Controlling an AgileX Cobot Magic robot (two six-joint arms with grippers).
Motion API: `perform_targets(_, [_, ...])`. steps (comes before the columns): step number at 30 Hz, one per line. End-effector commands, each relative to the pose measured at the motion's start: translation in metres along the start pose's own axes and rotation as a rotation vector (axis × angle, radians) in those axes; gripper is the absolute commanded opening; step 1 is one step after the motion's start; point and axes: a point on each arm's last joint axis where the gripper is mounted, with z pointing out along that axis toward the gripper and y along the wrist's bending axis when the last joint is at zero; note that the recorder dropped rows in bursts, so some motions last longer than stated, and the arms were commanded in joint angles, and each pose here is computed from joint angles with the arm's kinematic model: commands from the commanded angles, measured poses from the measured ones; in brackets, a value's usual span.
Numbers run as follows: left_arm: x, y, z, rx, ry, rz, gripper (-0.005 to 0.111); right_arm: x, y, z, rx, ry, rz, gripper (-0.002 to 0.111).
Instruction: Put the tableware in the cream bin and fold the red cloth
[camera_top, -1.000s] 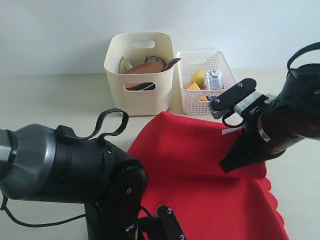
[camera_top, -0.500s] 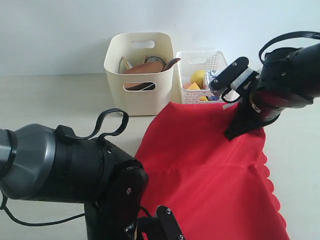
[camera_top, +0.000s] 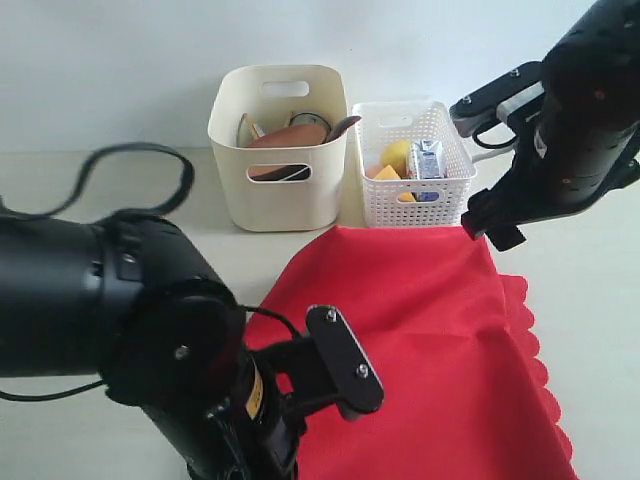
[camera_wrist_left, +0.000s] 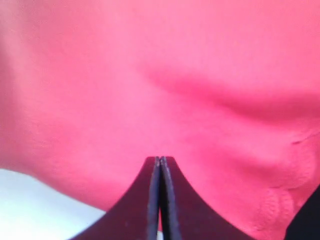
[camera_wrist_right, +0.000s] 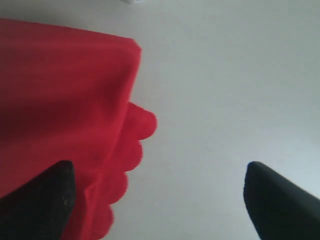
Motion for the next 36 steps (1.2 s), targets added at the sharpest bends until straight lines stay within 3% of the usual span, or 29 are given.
perform_targets(1, [0.001,-0.001,-0.043,-0.043,-0.155,-0.023,0.000,0.012,0.005,-0.017,-0.132,0.002,0.051,0.086])
perform_targets(7, [0.015,-0.003,-0.101,-0.106,-0.344,-0.095,0.000,0.035,0.009,-0.021,-0.190,-0.005,0.092,0.086])
perform_targets(18, [0.060,-0.016,-0.179,-0.134,-0.645,-0.102,0.000,0.075,0.015,-0.022,-0.251,-0.035,0.088,0.086])
perform_targets(27, [0.125,-0.026,-0.197,-0.195,-0.808,-0.071,0.000,0.085,0.016,-0.031,-0.296,-0.094,0.111,0.086])
perform_targets(36, [0.198,-0.038,-0.198,-0.219,-1.058,-0.083,0.000,0.092,0.015,-0.045,-0.348,-0.166,0.135,0.086])
